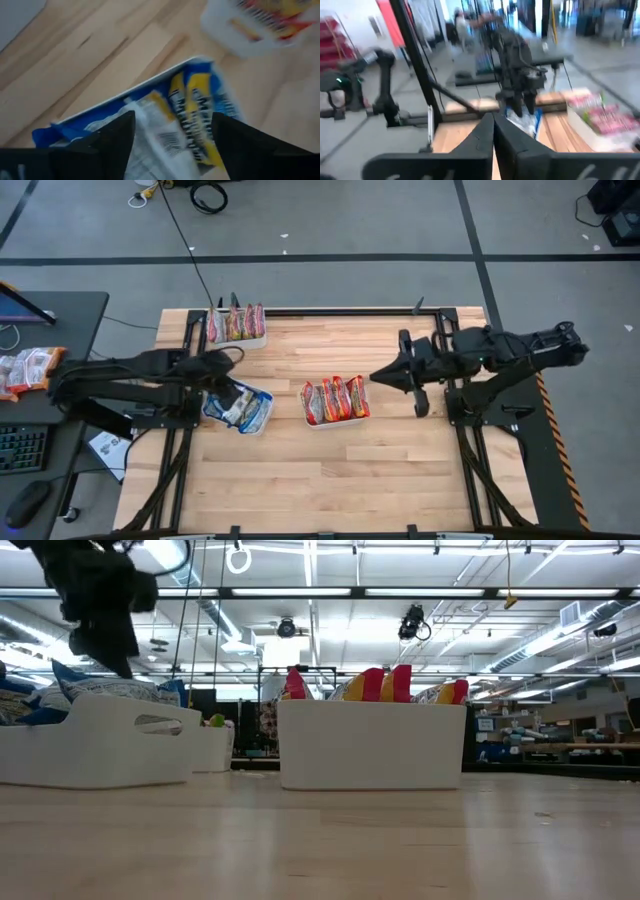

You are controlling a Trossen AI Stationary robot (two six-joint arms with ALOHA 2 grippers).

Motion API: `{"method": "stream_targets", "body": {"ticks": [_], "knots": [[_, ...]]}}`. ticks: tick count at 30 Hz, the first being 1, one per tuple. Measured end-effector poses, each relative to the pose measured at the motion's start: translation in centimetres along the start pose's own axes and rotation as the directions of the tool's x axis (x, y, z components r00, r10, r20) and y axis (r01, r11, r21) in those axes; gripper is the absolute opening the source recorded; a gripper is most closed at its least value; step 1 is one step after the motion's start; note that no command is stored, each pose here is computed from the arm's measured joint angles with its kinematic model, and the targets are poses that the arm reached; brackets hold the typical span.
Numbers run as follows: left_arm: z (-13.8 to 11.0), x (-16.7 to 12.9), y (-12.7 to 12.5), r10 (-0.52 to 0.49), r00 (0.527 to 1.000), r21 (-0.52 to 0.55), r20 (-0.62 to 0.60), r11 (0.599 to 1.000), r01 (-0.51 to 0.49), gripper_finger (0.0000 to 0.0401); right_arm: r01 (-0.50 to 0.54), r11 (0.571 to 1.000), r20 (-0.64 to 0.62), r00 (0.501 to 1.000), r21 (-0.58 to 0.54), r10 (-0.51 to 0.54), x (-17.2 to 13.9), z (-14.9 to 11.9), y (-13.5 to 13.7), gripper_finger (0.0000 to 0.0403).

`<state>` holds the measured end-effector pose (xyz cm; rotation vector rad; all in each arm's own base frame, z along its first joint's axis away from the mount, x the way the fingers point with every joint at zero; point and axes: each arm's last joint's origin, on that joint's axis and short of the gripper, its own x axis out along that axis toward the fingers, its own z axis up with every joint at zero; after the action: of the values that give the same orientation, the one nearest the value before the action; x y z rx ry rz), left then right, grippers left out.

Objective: Sort Maruchan noodles
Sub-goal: Return to Home Position

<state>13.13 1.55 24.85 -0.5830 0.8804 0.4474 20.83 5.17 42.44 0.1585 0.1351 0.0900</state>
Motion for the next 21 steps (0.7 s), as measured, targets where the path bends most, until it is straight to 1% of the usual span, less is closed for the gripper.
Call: {"method": "stream_targets", "body": {"ticks": [2,4,6,7,9,11,12,14,16,18,19,21], "knots": [[-0.1,-1.1,0.0,-0.061,0.996,0.008,0.064,0.998,0.06,0.027,-0.007,1.0,0.084,0.996,0.001,0.007,0.0,-0.9,-0.1,0.0008],[-0.1,-2.2,0.0,-0.128,0.981,0.041,0.148,0.991,0.124,0.027,-0.024,1.0,0.195,0.98,0.009,0.022,0.3,-2.5,-0.3,0.0013],[0.0,-3.5,0.0,-0.203,0.948,0.08,0.247,0.979,0.188,0.0266,-0.039,0.999,0.299,0.954,0.024,0.03,0.8,-4.5,-0.7,0.0014],[0.0,-4.2,0.1,-0.236,0.926,0.104,0.296,0.971,0.215,0.0261,-0.031,0.999,0.347,0.938,0.036,0.016,1.0,-5.6,-1.0,0.0013],[-0.2,-5.6,0.3,-0.302,0.874,0.159,0.38,0.952,0.26,0.0248,0.031,0.998,0.403,0.914,0.062,-0.053,1.0,-7.5,-1.8,0.001],[-0.6,-7.0,0.7,-0.349,0.817,0.209,0.458,0.936,0.282,0.0229,0.111,0.988,0.4,0.905,0.11,-0.147,0.9,-9.4,-2.6,0.0008],[-0.8,-7.6,1.0,-0.354,0.795,0.222,0.492,0.934,0.278,0.0219,0.145,0.978,0.382,0.904,0.148,-0.192,0.8,-10.3,-2.9,0.0008],[-1.5,-8.6,1.8,-0.347,0.758,0.213,0.552,0.938,0.274,0.0199,0.152,0.96,0.348,0.909,0.234,-0.229,0.7,-11.8,-3.2,0.0011],[-2.3,-9.4,2.5,-0.331,0.733,0.204,0.594,0.944,0.261,0.0183,0.093,0.937,0.32,0.925,0.336,-0.207,0.6,-13.1,-3.4,0.0017],[-2.9,-9.9,3.1,-0.321,0.711,0.215,0.625,0.947,0.239,0.0172,0.016,0.913,0.281,0.949,0.408,-0.143,0.7,-14.4,-3.2,0.0023],[-3.2,-10.1,3.3,-0.327,0.703,0.213,0.632,0.945,0.248,0.0169,-0.011,0.903,0.252,0.962,0.43,-0.108,0.9,-15.2,-3.1,0.0026],[-3.5,-10.5,3.6,-0.351,0.683,0.172,0.64,0.932,0.318,0.0166,-0.026,0.892,0.185,0.981,0.451,-0.065,1.2,-16.8,-3.0,0.0028]]}}
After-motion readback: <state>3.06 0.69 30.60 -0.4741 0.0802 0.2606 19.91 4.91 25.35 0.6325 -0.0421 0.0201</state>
